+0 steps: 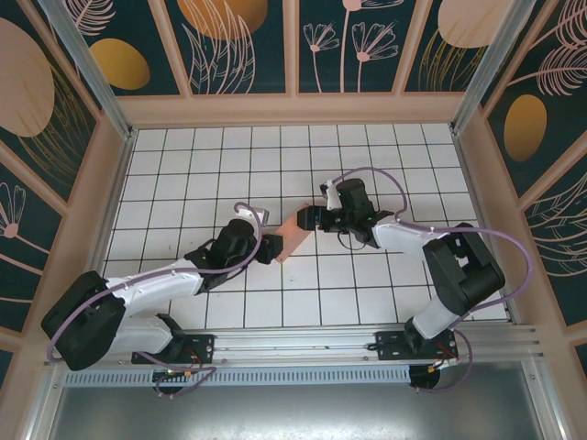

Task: Fold the paper box

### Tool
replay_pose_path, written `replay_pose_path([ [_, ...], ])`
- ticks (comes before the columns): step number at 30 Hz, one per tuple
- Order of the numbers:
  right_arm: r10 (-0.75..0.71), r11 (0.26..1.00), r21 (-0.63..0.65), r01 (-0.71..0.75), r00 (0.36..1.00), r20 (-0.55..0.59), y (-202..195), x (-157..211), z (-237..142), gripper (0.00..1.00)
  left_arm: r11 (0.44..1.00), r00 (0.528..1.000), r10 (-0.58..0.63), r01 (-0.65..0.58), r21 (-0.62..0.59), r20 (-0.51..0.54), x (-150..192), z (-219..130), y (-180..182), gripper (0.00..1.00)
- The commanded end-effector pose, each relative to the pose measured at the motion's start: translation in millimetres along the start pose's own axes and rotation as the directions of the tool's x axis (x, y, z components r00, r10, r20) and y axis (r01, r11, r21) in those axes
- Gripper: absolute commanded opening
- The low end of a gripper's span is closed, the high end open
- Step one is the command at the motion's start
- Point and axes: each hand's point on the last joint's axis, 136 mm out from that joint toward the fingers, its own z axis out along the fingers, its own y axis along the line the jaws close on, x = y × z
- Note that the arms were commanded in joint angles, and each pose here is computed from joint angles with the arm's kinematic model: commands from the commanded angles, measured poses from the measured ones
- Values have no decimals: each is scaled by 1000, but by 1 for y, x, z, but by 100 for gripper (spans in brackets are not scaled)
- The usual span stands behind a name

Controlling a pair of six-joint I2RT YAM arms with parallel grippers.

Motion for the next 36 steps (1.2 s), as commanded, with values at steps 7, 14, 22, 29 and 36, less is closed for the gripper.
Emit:
replay_pose_path([
  [7, 146, 986, 87, -142, 988, -43, -34, 20, -11, 42, 991, 979, 35, -60, -117, -200, 55, 4, 36, 44],
  [14, 169, 986, 5, -169, 985, -10, -13, 3, -15, 46, 990, 982, 89, -106, -98, -165, 31, 2, 23, 62],
  [22, 174, 982, -97, -162, 975, 136, 3, -24, -49, 74, 987, 989, 146, -146, -71, -14, -56, -6, -20, 98],
  [29, 239, 971, -51, -233, 946, 220, -27, -23, -79, 75, 979, 975, 170, -184, -86, -141, -52, 19, -26, 99],
  [36, 244, 969, -21, -246, 941, 235, -39, -13, -90, 75, 956, 932, 234, -273, -110, -277, -34, 39, -18, 99],
])
